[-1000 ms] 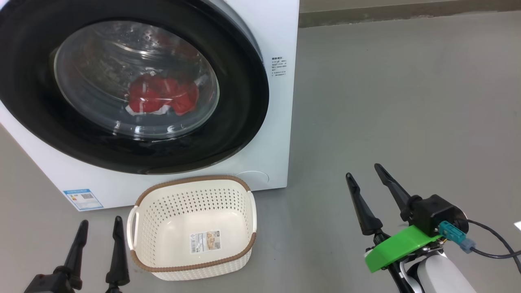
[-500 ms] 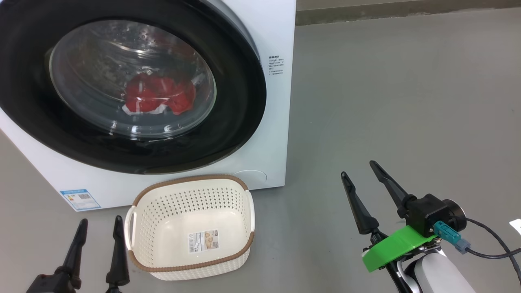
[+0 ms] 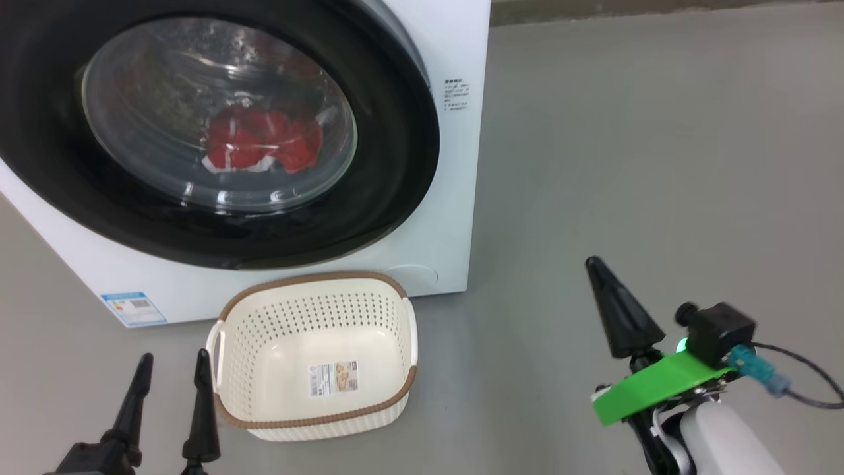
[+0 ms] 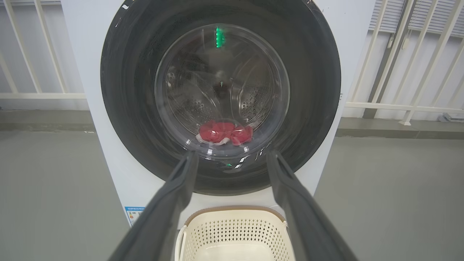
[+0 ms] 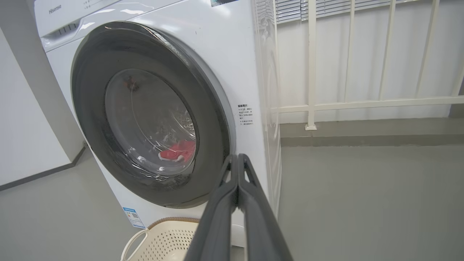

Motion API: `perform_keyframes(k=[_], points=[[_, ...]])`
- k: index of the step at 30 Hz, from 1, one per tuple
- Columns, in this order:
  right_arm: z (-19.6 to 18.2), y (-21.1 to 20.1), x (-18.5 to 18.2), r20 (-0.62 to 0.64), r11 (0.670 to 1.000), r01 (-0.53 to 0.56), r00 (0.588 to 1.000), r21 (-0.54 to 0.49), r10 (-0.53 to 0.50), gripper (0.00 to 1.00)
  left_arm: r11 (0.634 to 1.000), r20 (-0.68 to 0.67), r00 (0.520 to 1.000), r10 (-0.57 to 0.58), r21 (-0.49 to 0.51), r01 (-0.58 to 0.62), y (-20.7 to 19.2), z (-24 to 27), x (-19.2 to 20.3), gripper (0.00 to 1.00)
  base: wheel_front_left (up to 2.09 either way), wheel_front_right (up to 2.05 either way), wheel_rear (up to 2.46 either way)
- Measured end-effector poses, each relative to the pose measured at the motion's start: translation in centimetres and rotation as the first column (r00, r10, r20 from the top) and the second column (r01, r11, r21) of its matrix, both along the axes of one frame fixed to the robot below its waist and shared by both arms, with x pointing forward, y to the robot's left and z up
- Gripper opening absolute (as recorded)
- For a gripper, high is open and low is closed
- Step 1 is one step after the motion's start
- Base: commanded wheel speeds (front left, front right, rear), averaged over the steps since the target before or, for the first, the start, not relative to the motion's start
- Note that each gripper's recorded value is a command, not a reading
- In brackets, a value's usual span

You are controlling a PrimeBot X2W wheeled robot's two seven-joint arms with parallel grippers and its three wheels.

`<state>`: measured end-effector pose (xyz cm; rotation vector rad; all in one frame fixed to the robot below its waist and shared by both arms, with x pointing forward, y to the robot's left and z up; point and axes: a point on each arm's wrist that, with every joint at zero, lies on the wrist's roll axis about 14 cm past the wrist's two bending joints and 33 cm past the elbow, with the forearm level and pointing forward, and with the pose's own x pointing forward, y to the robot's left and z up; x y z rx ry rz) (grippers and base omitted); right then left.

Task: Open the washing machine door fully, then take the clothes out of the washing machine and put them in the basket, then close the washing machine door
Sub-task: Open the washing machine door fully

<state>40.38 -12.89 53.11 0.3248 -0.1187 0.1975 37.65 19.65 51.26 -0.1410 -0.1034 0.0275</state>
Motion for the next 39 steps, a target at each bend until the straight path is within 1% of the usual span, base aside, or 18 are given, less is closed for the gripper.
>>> perform_keyframes(k=[4,7,10,14,21,26,28,29,30,31,36,39], points=[[0.0,-0.9,1.4,-0.023,0.988,0.032,0.999,0.152,-0.029,0.0,1.0,-0.017,1.0,-0.008,0.001,0.008,-0.3,-0.6,0.2,1.0,0.0,0.0,0.0],[0.2,-1.0,2.2,-0.028,0.978,0.037,0.999,0.207,-0.032,0.0,1.0,-0.02,1.0,-0.01,0.001,0.01,-0.4,-0.7,0.5,1.0,0.0,0.0,0.0],[0.3,-0.9,3.7,-0.04,0.953,0.039,0.999,0.302,-0.029,0.0,1.0,-0.01,1.0,-0.017,0.001,0.017,-0.6,-0.5,1.2,1.0,0.0,0.0,0.0],[0.6,-0.4,6.0,-0.046,0.918,0.033,0.999,0.395,-0.016,0.0,1.0,-0.001,1.0,-0.014,-0.003,0.014,-0.6,-0.3,2.2,1.0,0.0,0.0,0.0],[1.3,0.9,10.1,-0.049,0.821,0.009,0.999,0.571,0.023,0.0,1.0,-0.01,1.0,0.009,-0.004,-0.009,0.1,-0.8,3.6,1.0,0.0,0.0,0.0],[1.5,2.3,12.8,-0.065,0.717,-0.008,0.995,0.697,0.074,0.0,1.0,-0.016,1.0,0.016,-0.004,-0.016,0.4,-1.2,4.5,1.0,0.0,0.0,0.0],[1.7,2.4,14.0,-0.068,0.684,-0.016,0.993,0.73,0.095,0.0,1.0,-0.02,1.0,0.017,-0.002,-0.017,0.5,-1.5,4.9,1.0,0.0,0.0,0.0],[1.7,2.4,14.7,-0.073,0.663,-0.019,0.991,0.749,0.11,0.0,1.0,-0.022,1.0,0.017,-0.001,-0.017,0.6,-1.6,5.1,1.0,0.0,0.0,0.0],[1.8,2.5,15.3,-0.077,0.634,-0.021,0.989,0.773,0.127,0.0,1.0,-0.025,1.0,0.017,-0.001,-0.017,0.5,-1.7,5.3,1.0,0.0,0.0,0.0],[1.9,2.7,15.8,-0.081,0.615,-0.027,0.986,0.788,0.147,0.0,1.0,-0.027,1.0,0.017,0.0,-0.017,0.6,-1.9,5.5,1.0,0.0,0.0,0.0],[2.2,4.3,18.4,-0.093,0.546,-0.07,0.96,0.835,0.265,0.0,1.0,-0.044,0.999,0.015,-0.002,-0.015,0.6,-2.8,6.4,1.0,0.0,0.0,0.0],[2.1,5.5,19.7,-0.101,0.519,-0.096,0.936,0.849,0.338,0.0,1.0,-0.054,0.998,0.016,0.002,-0.016,0.7,-3.2,6.8,1.0,0.0,0.0,0.0]])
